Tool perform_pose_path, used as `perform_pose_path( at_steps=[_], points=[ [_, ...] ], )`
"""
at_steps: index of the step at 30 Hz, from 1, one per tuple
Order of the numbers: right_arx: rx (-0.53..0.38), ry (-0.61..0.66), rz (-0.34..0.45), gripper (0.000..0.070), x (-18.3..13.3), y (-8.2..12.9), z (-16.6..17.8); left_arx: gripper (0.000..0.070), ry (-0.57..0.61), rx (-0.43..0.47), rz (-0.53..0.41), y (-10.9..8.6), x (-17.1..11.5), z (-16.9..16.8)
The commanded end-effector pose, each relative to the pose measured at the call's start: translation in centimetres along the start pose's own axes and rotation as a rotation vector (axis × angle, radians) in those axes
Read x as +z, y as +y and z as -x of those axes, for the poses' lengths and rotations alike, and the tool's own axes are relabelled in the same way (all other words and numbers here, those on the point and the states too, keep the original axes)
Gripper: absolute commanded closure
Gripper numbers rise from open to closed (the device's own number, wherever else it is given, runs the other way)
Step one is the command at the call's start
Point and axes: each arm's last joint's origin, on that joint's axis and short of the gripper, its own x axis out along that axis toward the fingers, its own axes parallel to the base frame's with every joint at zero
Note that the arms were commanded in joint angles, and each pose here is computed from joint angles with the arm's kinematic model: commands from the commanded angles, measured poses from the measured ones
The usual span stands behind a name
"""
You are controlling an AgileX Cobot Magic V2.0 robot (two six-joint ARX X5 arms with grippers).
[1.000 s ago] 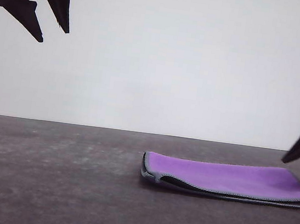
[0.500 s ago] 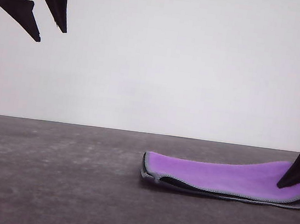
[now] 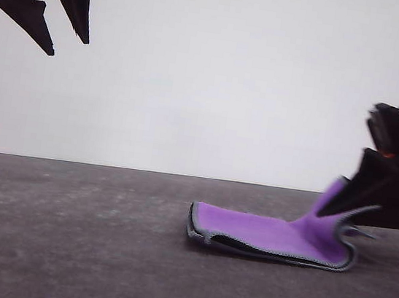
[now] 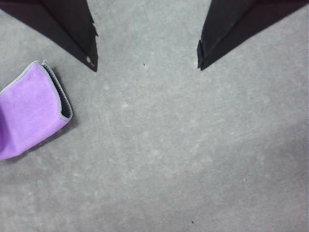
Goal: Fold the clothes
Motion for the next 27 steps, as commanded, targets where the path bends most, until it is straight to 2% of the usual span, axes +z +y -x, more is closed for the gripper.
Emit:
perform_pose_path(
  at_steps=[1, 10, 17, 19, 22, 24, 27],
  points=[
    [0.012, -0.002, -0.022, 0.0693, 0.6, 0.4, -0.9, 0.0306, -0.023, 0.009, -0.008, -0.1, 0.3, 0.4],
    [0.040, -0.011, 0.036, 0.0693, 1.3, 3.0, -4.0, 0.0306, -0.016, 0.007, -0.005, -0.1, 0.3, 0.4],
    [0.072, 0.002, 0.061, 0.0689, 1.2, 4.1, -5.2, 0.0306, -0.013, 0.007, -0.004, -0.1, 0.2, 0.4],
    [0.074, 0.007, 0.064, 0.0639, 1.1, 4.2, -5.3, 0.0306, -0.012, 0.007, -0.004, -0.1, 0.2, 0.4],
    [0.085, 0.013, 0.064, 0.0408, 1.1, 4.3, -5.3, 0.0306, -0.011, 0.007, -0.004, -0.1, 0.2, 0.4],
    [0.091, 0.016, 0.065, 0.0367, 1.1, 4.3, -5.3, 0.0306, -0.011, 0.007, -0.004, -0.1, 0.2, 0.4],
    [0.091, 0.015, 0.065, 0.0367, 1.1, 4.3, -5.3, 0.0306, -0.010, 0.006, -0.004, -0.1, 0.2, 0.4]
  ],
)
